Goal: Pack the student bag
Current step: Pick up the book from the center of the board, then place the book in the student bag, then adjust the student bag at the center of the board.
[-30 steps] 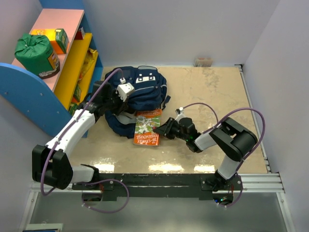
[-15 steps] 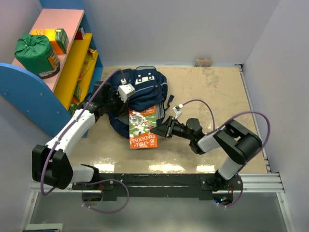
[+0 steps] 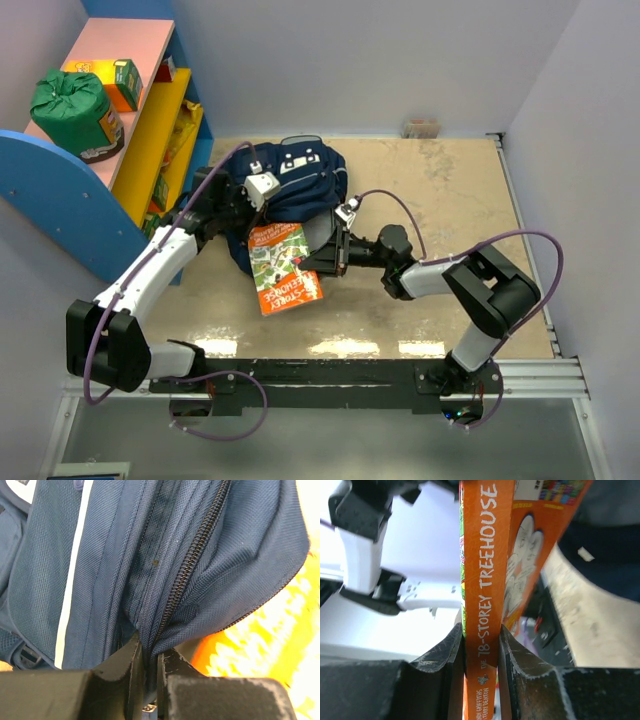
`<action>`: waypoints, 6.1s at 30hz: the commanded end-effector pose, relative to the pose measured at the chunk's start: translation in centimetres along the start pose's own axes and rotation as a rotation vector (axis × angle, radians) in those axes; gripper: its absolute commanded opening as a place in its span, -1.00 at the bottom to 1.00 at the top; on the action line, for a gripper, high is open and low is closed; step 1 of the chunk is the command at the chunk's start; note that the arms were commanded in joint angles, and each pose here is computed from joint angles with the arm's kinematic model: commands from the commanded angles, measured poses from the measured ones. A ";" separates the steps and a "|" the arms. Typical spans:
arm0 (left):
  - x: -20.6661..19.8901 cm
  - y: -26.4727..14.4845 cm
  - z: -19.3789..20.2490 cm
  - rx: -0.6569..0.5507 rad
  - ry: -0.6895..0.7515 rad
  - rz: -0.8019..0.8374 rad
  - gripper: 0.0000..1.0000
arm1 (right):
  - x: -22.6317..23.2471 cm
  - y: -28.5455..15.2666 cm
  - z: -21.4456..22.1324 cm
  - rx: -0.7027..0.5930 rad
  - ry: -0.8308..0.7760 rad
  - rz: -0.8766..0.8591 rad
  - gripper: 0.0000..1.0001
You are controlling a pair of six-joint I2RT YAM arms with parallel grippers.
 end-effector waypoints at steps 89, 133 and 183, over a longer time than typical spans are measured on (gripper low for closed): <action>-4.5 -3.3 -3.4 -0.175 0.216 0.242 -1.00 | -5.2 2.6 -13.6 -0.573 -0.113 0.559 -0.04; -3.8 -2.5 -3.4 -0.187 0.161 0.226 -1.00 | -8.9 -0.1 -3.1 -0.382 -0.787 0.966 0.01; -5.5 -5.6 -3.6 -0.177 0.194 0.236 0.99 | 2.9 -0.5 0.9 -0.383 -0.873 0.720 0.08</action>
Point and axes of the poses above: each gripper's point midway between its finger pads, its own y axis out along the fingers, its own x axis along the line the jaws close on, z = x × y, the point moved 3 cm from there along -y, back along the fingers, and after that the axes turned 1 degree about y, right-handed, at the moved point
